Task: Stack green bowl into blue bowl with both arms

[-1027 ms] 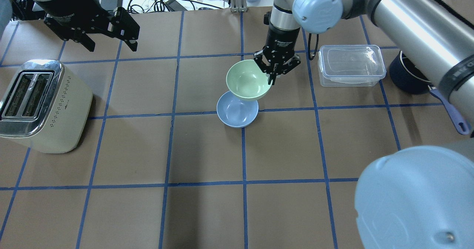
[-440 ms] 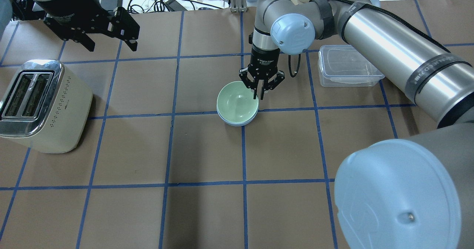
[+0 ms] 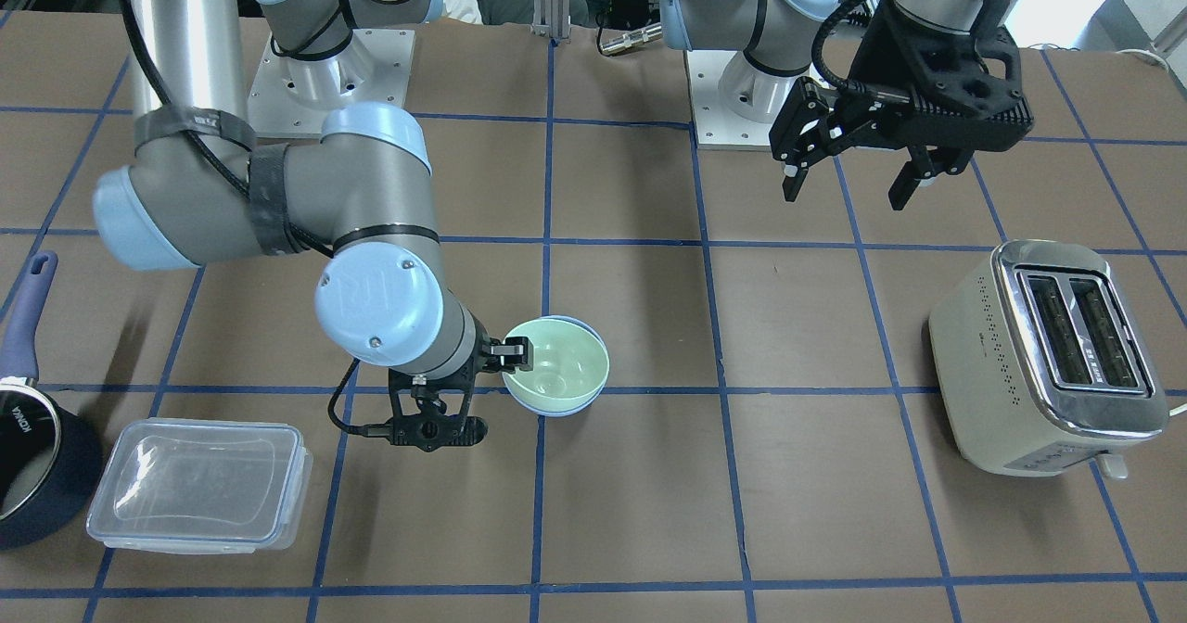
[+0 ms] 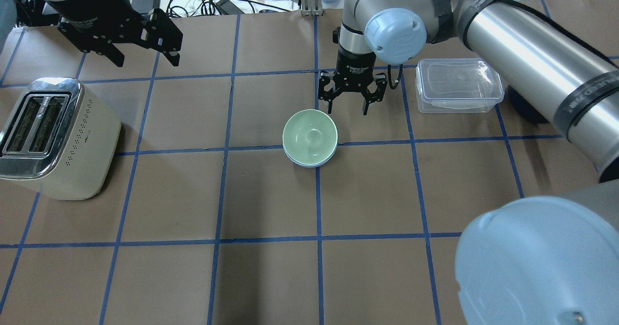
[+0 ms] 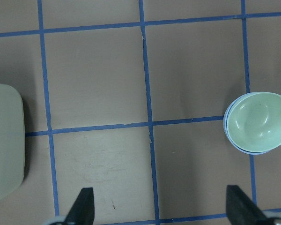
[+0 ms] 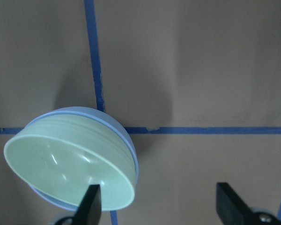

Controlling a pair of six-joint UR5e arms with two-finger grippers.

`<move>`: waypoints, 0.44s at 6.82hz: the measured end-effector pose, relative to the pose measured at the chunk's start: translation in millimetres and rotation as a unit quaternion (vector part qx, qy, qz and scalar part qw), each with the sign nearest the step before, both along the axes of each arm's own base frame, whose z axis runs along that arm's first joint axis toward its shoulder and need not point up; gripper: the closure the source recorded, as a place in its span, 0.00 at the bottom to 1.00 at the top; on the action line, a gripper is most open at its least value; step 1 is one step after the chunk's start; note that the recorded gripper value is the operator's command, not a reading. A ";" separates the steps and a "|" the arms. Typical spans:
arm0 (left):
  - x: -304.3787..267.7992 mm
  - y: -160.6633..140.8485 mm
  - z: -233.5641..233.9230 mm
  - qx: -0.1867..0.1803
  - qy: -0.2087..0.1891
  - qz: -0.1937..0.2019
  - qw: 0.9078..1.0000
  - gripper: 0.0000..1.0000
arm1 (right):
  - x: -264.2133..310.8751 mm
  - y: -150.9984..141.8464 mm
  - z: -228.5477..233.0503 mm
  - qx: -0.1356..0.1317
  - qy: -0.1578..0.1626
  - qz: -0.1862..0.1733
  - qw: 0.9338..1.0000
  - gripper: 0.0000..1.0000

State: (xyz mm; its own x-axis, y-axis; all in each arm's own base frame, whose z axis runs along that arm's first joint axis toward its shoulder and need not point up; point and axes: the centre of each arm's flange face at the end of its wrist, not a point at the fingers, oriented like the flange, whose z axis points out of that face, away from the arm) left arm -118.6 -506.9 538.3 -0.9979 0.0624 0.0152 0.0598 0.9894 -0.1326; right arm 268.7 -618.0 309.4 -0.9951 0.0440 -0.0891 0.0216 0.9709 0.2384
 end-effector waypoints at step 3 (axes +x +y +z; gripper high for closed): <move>0.2 -0.1 0.0 0.000 0.000 0.000 1.000 0.00 | -66.5 20.5 128.3 -0.005 0.011 -0.028 1.000 0.09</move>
State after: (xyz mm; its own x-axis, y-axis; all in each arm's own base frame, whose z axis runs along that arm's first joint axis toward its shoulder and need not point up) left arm -118.4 -507.0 538.2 -0.9979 0.0622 0.0156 0.0596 0.9894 -0.1327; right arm 202.2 -597.5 437.7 -0.9926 0.0998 -0.0688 0.0817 0.9701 0.2284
